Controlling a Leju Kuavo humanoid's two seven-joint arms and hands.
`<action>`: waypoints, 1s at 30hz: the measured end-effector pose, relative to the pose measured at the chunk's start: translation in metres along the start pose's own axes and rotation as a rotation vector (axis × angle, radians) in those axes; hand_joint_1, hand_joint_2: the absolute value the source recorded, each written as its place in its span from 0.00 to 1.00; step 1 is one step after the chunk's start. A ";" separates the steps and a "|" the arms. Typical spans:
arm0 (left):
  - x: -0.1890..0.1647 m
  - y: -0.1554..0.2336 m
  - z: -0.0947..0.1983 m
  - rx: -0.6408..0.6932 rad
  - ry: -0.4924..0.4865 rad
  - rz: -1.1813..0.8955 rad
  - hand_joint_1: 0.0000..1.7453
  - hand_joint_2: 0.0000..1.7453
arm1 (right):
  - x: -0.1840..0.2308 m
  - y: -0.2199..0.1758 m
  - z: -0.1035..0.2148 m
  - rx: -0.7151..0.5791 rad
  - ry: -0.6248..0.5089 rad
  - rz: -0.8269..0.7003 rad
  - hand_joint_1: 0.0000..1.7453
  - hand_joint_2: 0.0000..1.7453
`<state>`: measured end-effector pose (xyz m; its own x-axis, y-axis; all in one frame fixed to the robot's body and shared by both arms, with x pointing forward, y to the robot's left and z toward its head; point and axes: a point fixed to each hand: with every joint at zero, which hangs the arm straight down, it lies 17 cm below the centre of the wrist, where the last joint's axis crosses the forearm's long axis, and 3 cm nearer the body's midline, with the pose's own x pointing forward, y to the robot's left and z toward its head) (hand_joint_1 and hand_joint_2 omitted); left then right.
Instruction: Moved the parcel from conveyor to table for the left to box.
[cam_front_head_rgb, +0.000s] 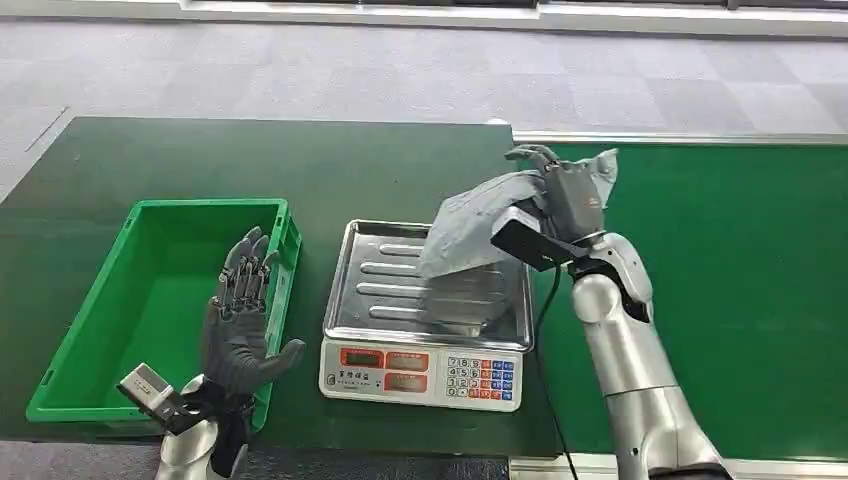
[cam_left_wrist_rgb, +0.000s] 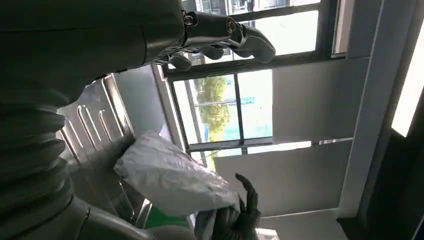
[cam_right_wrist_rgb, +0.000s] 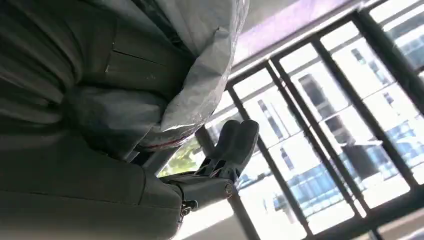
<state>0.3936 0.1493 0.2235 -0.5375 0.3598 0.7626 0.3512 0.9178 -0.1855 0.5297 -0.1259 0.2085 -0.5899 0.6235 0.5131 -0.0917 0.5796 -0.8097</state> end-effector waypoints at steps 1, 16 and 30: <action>-0.001 -0.001 0.000 -0.003 0.001 0.001 0.00 1.00 | 0.007 0.008 -0.008 0.023 -0.013 -0.009 1.00 1.00; -0.005 -0.004 -0.011 -0.005 0.002 0.010 0.00 1.00 | 0.103 0.068 -0.065 0.106 -0.190 -0.240 1.00 1.00; -0.009 0.005 -0.006 0.022 0.034 -0.011 0.00 1.00 | 0.101 0.113 -0.064 0.217 -0.099 -0.321 0.00 1.00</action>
<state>0.4050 0.1496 0.2196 -0.5147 0.3436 0.7855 0.3283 0.9253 -0.1896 0.5113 0.0361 0.1871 -0.5768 0.3692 0.7287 -0.4451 0.6060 -0.6593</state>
